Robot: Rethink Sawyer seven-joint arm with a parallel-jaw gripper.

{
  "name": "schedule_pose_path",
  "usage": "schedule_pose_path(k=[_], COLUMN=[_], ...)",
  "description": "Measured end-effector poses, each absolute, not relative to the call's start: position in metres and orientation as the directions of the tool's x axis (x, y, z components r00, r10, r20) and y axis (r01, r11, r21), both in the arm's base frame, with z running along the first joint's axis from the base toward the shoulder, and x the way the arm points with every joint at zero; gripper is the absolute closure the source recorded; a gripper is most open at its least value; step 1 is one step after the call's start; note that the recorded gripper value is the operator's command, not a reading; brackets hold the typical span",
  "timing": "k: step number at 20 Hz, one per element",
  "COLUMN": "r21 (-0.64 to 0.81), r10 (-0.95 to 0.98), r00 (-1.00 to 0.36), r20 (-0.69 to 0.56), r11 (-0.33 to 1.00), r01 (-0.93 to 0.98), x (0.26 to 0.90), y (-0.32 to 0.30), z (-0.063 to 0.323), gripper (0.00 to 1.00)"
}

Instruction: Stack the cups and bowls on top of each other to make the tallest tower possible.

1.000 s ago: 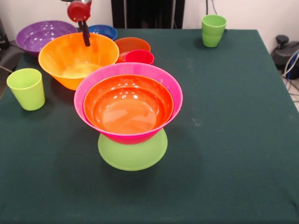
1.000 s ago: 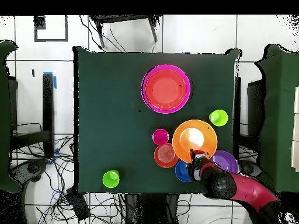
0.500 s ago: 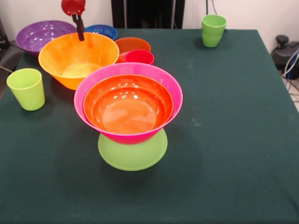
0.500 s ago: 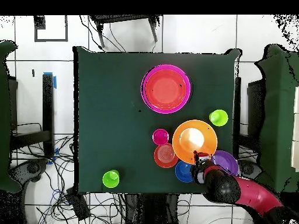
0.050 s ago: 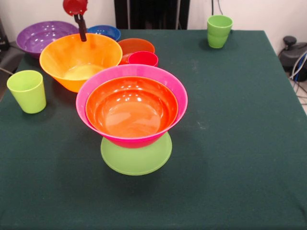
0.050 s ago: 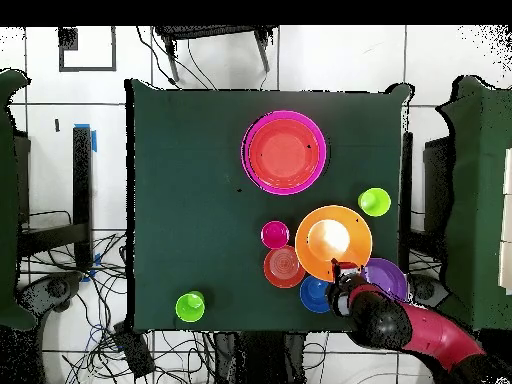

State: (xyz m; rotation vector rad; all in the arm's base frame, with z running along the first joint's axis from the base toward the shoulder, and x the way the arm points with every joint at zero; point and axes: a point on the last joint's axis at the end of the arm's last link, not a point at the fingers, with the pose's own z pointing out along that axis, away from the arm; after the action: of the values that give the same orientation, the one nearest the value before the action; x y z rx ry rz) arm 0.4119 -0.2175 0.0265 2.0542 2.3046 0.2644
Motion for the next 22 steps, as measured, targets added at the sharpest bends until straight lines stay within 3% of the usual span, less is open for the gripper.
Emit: schedule_pose_path(k=[22], r21=[0.125], r10=[0.987], r00=[-0.110], r20=[0.116], r11=[0.096], r01=[0.988], x=[0.384], y=[-0.209], z=[0.026], gripper=[0.00])
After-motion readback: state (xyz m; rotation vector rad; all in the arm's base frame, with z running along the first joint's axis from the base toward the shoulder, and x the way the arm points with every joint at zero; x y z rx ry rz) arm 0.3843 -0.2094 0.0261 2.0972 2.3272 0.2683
